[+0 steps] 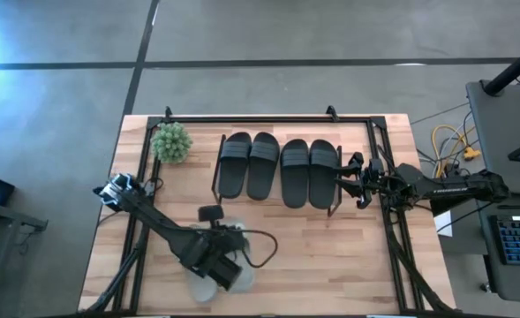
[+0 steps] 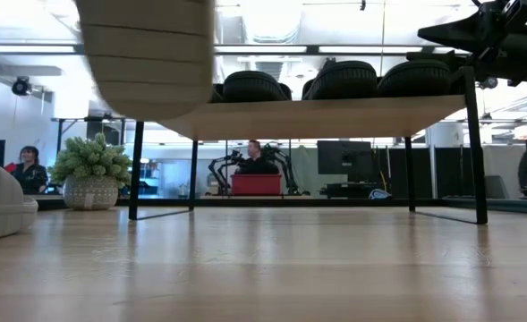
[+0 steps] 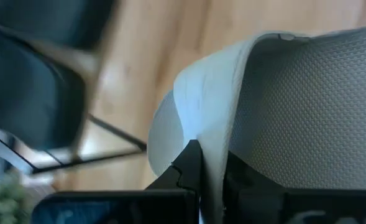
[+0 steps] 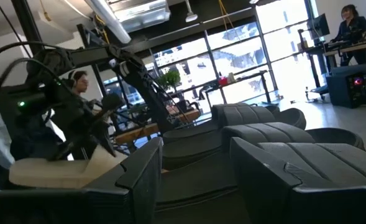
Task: Pick and place slides into the shelf
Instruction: Put the gray slipper under the shelf
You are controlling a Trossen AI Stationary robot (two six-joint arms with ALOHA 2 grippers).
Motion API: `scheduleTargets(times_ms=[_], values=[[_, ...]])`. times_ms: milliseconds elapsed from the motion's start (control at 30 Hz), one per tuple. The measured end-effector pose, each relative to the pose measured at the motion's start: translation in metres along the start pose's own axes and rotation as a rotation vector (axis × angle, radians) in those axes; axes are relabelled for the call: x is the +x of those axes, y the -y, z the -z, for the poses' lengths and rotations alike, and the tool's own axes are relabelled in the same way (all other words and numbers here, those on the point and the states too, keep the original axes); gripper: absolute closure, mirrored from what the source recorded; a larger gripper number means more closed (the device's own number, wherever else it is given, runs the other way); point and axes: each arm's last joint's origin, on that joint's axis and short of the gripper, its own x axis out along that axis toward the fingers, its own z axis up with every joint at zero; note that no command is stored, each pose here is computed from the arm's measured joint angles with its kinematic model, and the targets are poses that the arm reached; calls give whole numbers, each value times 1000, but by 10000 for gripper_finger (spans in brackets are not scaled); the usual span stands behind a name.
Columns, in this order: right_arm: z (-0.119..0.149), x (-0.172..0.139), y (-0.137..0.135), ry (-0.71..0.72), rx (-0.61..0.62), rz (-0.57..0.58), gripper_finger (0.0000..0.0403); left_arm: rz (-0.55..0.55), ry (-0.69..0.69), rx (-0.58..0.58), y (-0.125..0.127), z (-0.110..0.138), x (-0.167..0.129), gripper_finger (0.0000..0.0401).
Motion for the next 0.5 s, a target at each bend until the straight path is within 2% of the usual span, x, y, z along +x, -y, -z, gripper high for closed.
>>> scheduleTargets(times_ms=[67,267,500], values=[[0,0,0,0,0,0,220,-25,62,31,5,-6,1,401],[0,0,0,0,0,0,220,12,268,169,31,-32,16,401],[0,0,0,0,0,0,220,-29,233,208,44,-47,61,401]])
